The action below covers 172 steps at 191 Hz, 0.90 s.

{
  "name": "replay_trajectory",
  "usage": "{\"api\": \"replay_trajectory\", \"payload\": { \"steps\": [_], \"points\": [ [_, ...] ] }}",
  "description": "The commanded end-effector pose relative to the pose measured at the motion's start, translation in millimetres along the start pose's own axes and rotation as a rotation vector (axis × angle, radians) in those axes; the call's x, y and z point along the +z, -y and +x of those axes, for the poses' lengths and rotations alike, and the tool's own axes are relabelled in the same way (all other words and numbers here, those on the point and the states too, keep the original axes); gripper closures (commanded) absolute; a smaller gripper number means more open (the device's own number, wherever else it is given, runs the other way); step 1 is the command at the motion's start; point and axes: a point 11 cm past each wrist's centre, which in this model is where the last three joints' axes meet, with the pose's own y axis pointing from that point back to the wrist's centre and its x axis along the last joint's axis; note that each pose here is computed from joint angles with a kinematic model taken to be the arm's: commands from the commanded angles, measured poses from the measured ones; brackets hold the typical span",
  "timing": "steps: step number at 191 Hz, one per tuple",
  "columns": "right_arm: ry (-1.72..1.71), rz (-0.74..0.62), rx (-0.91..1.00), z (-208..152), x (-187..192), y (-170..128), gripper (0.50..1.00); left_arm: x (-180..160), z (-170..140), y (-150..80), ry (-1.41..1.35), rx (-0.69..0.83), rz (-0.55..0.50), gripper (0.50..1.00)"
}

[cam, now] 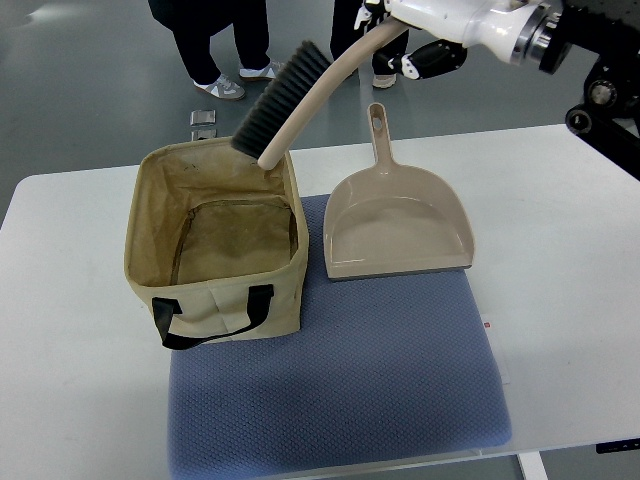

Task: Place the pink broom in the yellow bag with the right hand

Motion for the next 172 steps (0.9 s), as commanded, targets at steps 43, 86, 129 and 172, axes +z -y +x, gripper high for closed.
{"api": "replay_trajectory", "payload": {
  "steps": [43,86,129,172],
  "points": [
    [0.075,0.115,-0.007,-42.7,-54.5,37.4,0.959,0.7,-0.1,0.0,0.0,0.0,-0.001,0.5],
    [0.134,0.097,0.045,-61.0,-55.7,37.3,0.64,-0.2,0.1,0.0,0.0,0.0,0.0,0.5],
    [0.189,0.066,0.044,-70.2,-45.9,27.2,0.607,-0.2,0.1,0.0,0.0,0.0,0.0,0.5],
    [0.385,-0.048,0.099,-59.7,-4.0,-1.1,0.607,-0.2,0.1,0.0,0.0,0.0,0.0,0.5]
  ]
}}
